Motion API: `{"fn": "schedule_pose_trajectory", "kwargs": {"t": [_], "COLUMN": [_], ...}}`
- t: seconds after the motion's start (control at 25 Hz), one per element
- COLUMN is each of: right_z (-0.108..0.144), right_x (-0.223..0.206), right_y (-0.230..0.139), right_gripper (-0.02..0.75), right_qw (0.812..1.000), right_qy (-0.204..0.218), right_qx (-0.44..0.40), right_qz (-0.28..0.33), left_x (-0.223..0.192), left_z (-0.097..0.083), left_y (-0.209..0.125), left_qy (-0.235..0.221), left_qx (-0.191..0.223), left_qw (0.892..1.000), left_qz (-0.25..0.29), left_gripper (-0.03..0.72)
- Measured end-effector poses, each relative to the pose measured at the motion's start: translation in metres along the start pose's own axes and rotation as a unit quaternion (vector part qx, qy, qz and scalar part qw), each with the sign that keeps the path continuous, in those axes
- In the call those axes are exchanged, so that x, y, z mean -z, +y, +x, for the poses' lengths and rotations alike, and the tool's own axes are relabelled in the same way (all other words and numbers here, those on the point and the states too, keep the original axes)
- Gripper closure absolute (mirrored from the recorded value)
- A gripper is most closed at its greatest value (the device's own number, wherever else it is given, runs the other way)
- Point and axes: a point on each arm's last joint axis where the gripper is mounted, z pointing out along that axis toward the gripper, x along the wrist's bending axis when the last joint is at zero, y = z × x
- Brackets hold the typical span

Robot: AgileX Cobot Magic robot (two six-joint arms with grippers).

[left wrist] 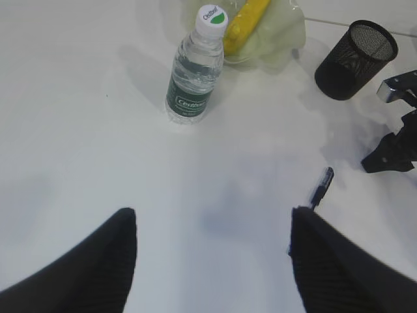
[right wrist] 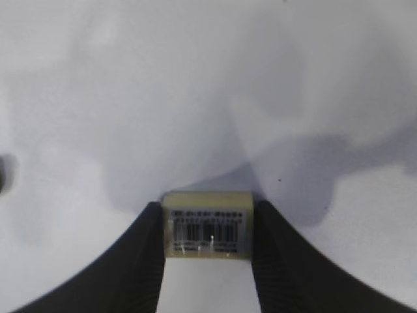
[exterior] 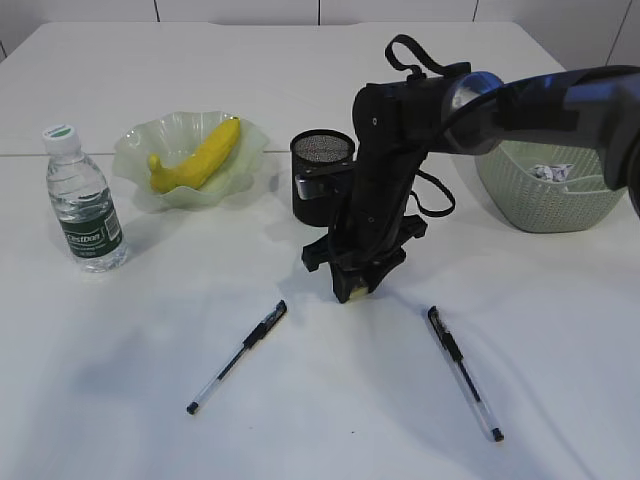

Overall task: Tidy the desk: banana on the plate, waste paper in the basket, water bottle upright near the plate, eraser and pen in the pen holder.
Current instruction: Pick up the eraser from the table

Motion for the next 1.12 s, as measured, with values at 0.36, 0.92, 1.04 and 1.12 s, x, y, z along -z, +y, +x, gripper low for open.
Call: {"fn": "schedule_pose_trajectory", "kwargs": {"t": [0.36,0.92,1.04,1.12], "right_z": [0.001,0.005,0.008,0.009], "right_x": [0.000,0.066,0.090,0.103], "right_y": [0.000,0.007,0.017,0.025], "right_gripper": [0.505,0.510,0.510,0.510], "right_qw": [1.000,0.997,0.993,0.988], "right_qy": [0.004,-0.014,-0.015,-0.016], "right_qx": [0.004,0.023,0.028,0.031], "right_qz": [-0.001,-0.074,-0.117,-0.150], "left_x": [-0.001,-0.001,-0.001,-0.001], "left_z": [0.000,0.000,0.000,0.000], "left_y": [0.001,0.001,0.001,0.001], "left_qy": [0.000,0.000,0.000,0.000], "left_qx": [0.000,0.000,0.000,0.000], "left_qw": [1.000,1.000,1.000,1.000], "left_qz": [0.000,-0.001,-0.002,-0.002], "left_gripper": [0.162,0.162,0.162,0.162]}}
